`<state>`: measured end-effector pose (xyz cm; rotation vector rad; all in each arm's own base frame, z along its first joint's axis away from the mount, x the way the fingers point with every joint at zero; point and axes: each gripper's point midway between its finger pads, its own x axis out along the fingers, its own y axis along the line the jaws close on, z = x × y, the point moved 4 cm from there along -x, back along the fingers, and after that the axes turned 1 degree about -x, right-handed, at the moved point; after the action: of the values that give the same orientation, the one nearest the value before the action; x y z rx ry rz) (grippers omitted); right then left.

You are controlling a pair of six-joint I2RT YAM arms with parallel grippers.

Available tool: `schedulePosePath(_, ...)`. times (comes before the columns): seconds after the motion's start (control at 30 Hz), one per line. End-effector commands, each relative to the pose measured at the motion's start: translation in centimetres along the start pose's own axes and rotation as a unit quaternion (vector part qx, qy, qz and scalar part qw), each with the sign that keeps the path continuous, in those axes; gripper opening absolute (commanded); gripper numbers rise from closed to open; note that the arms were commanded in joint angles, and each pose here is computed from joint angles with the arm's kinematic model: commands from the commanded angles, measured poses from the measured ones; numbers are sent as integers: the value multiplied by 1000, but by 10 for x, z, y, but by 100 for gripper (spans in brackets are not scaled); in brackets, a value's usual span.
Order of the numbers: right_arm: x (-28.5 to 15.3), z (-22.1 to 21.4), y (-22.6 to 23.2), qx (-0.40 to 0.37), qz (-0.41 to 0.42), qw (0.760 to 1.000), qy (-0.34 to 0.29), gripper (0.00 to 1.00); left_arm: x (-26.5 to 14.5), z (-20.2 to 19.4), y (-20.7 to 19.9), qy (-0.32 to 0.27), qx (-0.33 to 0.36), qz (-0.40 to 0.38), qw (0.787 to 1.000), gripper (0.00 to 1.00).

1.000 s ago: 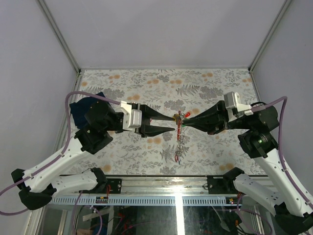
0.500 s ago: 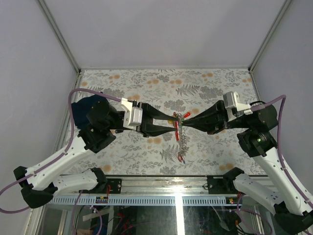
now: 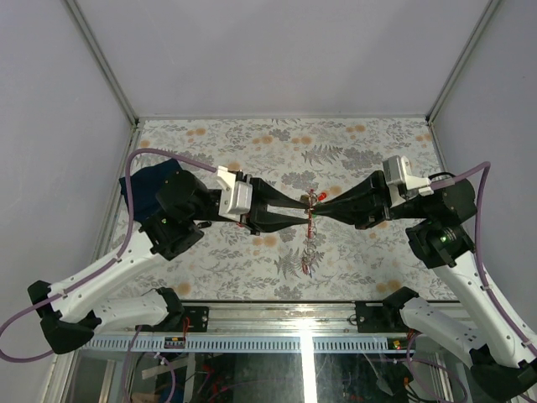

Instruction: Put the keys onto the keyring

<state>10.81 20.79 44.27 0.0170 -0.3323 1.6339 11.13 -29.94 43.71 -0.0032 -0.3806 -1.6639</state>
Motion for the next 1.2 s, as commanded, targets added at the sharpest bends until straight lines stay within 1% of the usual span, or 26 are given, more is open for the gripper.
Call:
schedulePosePath(0.0,1,26,4,-47,11,999,-24,0,4,24,-1,-30,20,-7,999,26)
schedulePosePath(0.27,1,22,2,-45,10,999,-22,0,7,25,-1,-31,16,-11,999,18)
schedulePosePath(0.33,1,22,3,-44,10,999,-21,0,8,25,0,-28,14,-10,999,12)
schedulePosePath(0.4,1,22,3,-45,10,999,-22,0,9,24,0,-25,12,-11,1000,3)
schedulePosePath(0.43,1,23,3,-45,10,999,-22,0,9,23,0,-22,9,-10,1000,0)
schedulePosePath(0.57,1,24,4,-47,9,999,-22,0,8,20,1,-10,4,-9,1000,0)
schedulePosePath(0.7,-1,26,5,-53,1,998,-20,0,4,21,-1,0,15,-10,1000,0)
schedulePosePath(0.73,-2,26,5,-54,-4,998,-18,2,3,21,-2,2,18,-9,1000,0)
schedulePosePath(0.87,-6,28,7,-69,-23,997,-13,22,-1,21,-2,9,29,-2,1000,0)
schedulePosePath(1.0,-11,24,7,-78,-40,996,10,34,-3,20,0,24,36,3,999,0)
schedulePosePath(1.07,-15,16,7,-71,-49,996,32,37,-4,19,0,35,37,4,999,0)
schedulePosePath(1.17,-18,9,6,-65,-52,995,63,37,-4,17,2,46,38,7,998,0)
